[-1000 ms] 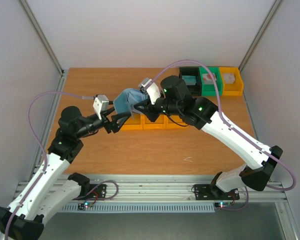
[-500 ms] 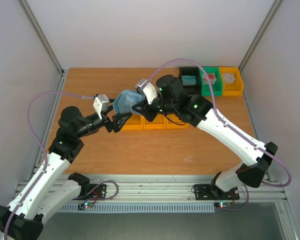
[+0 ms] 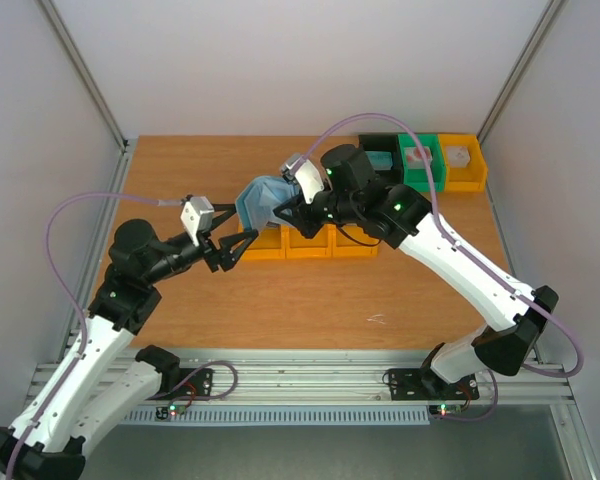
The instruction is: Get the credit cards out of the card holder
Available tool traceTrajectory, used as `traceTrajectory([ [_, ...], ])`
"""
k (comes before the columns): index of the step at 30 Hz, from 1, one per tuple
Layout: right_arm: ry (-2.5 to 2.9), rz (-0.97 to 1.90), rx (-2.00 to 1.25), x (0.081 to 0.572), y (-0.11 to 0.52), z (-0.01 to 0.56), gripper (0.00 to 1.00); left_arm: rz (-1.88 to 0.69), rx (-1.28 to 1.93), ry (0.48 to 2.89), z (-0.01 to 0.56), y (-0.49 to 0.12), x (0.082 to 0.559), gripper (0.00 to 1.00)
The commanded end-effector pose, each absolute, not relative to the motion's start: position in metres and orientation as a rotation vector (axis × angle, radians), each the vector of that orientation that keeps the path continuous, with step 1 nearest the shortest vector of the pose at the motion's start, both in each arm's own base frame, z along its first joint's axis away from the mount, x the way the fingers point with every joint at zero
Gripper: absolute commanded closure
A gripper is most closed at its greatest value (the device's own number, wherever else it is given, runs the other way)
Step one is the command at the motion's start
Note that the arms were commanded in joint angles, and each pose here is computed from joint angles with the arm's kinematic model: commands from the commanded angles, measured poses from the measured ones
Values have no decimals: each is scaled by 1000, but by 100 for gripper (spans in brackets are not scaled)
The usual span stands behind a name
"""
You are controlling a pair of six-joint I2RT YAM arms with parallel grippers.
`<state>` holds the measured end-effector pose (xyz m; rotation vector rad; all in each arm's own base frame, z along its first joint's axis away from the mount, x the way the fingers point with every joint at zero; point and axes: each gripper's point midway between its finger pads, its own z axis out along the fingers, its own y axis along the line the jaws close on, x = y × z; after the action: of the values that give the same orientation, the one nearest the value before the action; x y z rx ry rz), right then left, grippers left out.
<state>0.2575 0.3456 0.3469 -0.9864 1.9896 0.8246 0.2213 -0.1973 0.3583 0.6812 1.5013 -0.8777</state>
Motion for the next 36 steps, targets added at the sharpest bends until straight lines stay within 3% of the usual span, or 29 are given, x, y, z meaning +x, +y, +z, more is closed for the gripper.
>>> traceTrajectory([
  [1,1920,837,-999,249,338,373,99,-807,691,1457,374,-189,219,23],
  [9,1907,866,-1012,245,339,376,99,-719,639,1488,370,-182,238,47],
  [16,1904,874,-1009,242,338,377,99,-722,639,1486,370,-182,238,52],
  [19,1889,928,-1051,234,343,378,99,-731,650,1474,370,-184,238,65],
  [24,1822,1050,-1149,215,351,386,99,-835,708,1437,377,-195,225,96],
  [26,1829,1050,-1140,218,349,386,98,-881,723,1440,377,-199,219,100],
  [27,1843,1046,-1119,223,346,384,92,-901,712,1450,376,-199,219,100],
  [32,1888,989,-977,243,328,381,42,-898,610,1522,369,-192,228,100],
  [34,1893,961,-950,245,324,379,28,-892,601,1537,366,-191,229,100],
  [36,1908,954,-944,247,323,373,22,-888,591,1547,363,-190,231,100],
])
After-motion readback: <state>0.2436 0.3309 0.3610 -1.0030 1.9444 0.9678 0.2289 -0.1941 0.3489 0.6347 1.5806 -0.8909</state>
